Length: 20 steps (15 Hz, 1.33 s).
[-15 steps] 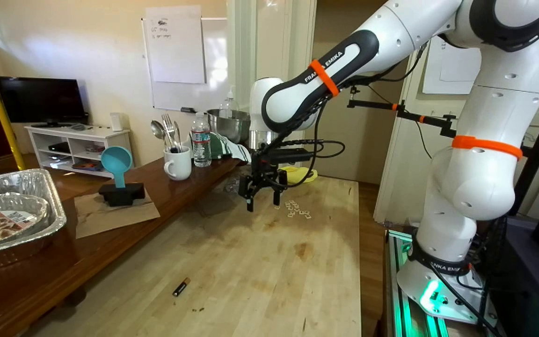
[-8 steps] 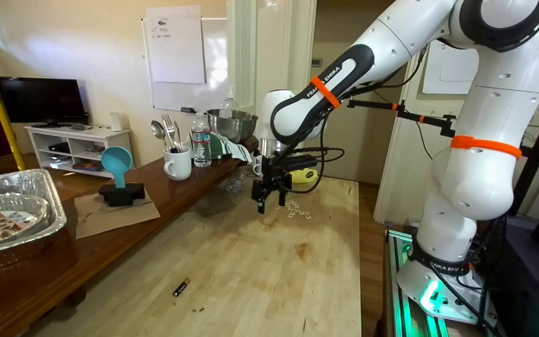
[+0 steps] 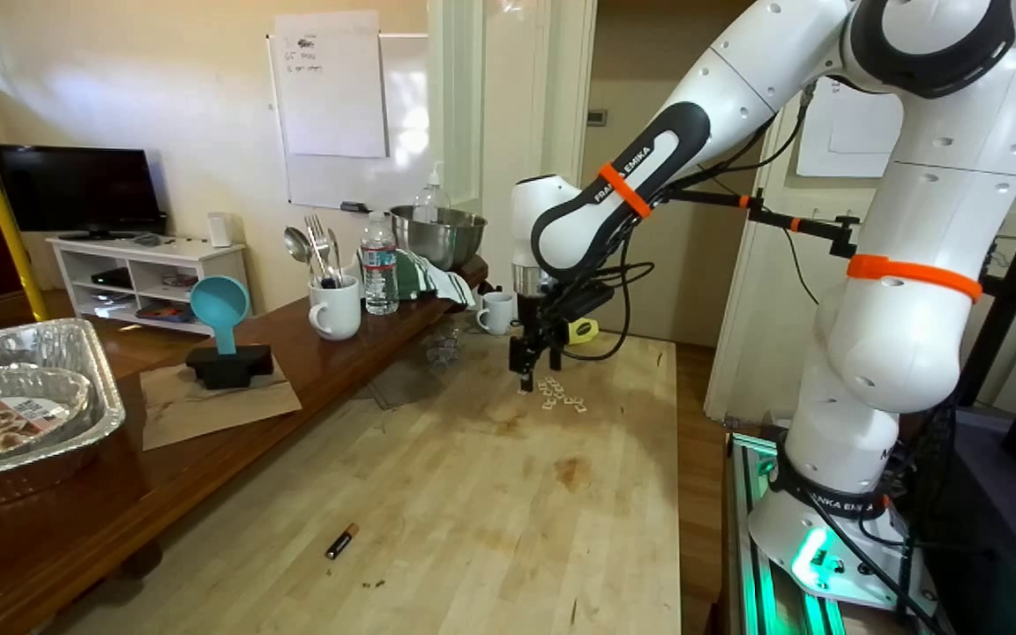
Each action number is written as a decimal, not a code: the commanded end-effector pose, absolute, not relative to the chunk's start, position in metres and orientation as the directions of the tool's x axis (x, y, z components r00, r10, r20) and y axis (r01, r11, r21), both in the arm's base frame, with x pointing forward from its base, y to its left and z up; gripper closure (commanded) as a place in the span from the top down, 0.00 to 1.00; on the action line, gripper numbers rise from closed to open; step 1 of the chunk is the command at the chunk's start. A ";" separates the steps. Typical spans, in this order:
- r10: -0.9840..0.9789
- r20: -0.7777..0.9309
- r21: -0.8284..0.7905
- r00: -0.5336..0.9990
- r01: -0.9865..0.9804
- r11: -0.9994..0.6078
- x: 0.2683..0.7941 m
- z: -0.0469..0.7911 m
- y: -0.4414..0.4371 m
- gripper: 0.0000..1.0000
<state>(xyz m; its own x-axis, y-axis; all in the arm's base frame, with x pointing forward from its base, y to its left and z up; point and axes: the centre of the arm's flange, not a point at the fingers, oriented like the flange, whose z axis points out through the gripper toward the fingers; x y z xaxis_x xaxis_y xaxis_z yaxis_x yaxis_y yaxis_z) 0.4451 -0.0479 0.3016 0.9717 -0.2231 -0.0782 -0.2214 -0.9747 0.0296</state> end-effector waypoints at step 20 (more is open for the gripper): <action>0.267 -0.005 0.017 0.964 0.267 -0.964 0.435 0.275 -0.084 1.00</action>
<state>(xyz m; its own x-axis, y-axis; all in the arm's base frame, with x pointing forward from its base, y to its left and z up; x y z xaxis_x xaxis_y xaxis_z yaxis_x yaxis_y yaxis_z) 0.4347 -0.0842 0.2747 0.9637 0.2670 -0.0045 0.2670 -0.9635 0.0172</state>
